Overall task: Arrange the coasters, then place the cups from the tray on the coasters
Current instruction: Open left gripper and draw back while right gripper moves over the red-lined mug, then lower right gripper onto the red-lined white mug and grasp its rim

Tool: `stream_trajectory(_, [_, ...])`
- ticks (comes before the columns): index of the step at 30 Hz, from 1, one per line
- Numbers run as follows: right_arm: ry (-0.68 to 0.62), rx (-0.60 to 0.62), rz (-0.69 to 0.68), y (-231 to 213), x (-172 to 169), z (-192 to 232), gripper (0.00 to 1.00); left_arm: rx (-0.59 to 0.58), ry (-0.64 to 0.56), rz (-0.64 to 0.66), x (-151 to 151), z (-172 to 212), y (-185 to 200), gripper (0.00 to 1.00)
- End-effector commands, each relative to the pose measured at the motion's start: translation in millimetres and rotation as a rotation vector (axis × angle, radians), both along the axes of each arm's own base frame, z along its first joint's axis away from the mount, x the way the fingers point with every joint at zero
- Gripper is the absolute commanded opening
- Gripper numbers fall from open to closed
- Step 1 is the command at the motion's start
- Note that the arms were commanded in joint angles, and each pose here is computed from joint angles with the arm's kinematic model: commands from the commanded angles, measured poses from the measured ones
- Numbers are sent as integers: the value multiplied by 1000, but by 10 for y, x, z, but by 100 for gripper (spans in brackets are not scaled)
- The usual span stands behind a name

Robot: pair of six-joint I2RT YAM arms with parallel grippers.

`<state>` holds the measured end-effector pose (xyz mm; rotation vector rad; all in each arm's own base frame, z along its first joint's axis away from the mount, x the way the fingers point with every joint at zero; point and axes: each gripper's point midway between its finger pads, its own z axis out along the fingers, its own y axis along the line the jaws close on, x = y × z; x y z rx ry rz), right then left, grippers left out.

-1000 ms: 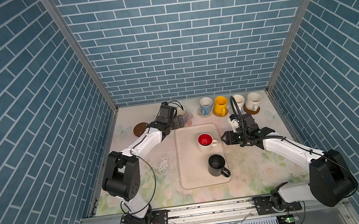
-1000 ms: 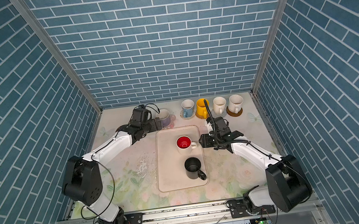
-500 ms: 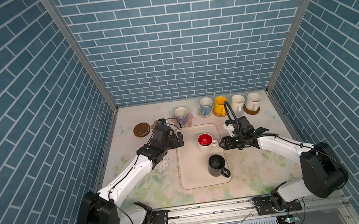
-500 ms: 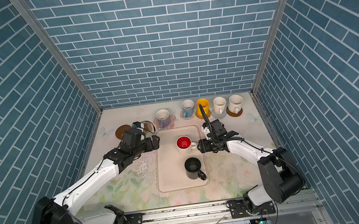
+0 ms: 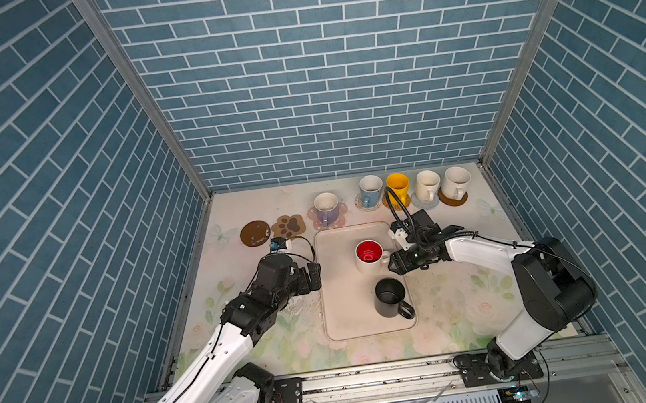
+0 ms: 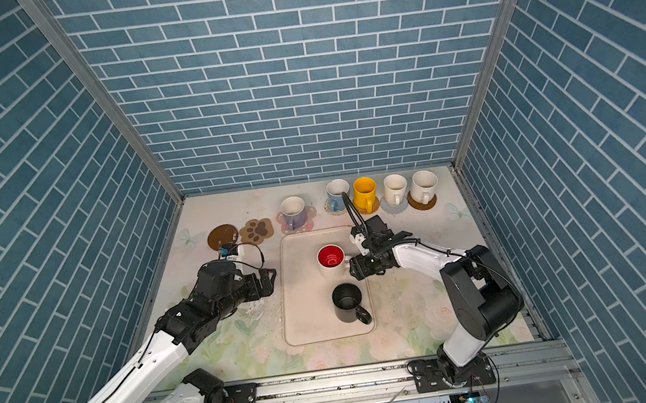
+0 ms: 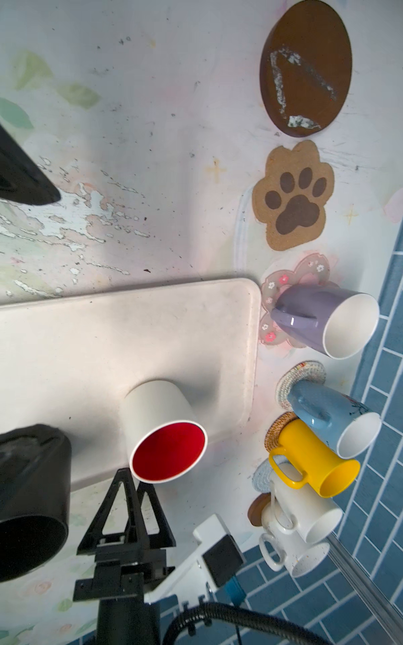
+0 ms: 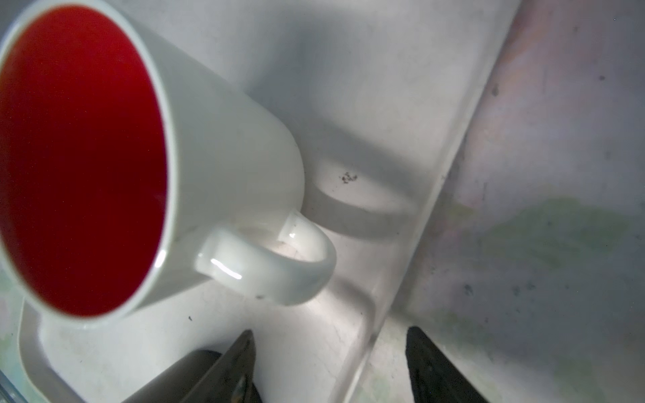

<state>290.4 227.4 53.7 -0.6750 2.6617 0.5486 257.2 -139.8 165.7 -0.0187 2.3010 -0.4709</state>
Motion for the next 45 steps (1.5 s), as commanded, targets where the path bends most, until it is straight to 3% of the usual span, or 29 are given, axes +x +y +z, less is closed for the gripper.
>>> stream_trajectory(1, [-44,-47,103,83,50,31,69,29,43,-12,-114,-126,47,99])
stream_trajectory(24, [-112,-53,339,454,105,104,62,64,51,-34,-222,-127,113,99])
stream_trajectory(37, [-109,-67,395,679,17,77,46,79,34,-33,-204,0,135,99])
stream_trajectory(45, [-108,-69,392,752,28,27,27,83,12,-36,-204,150,149,99])
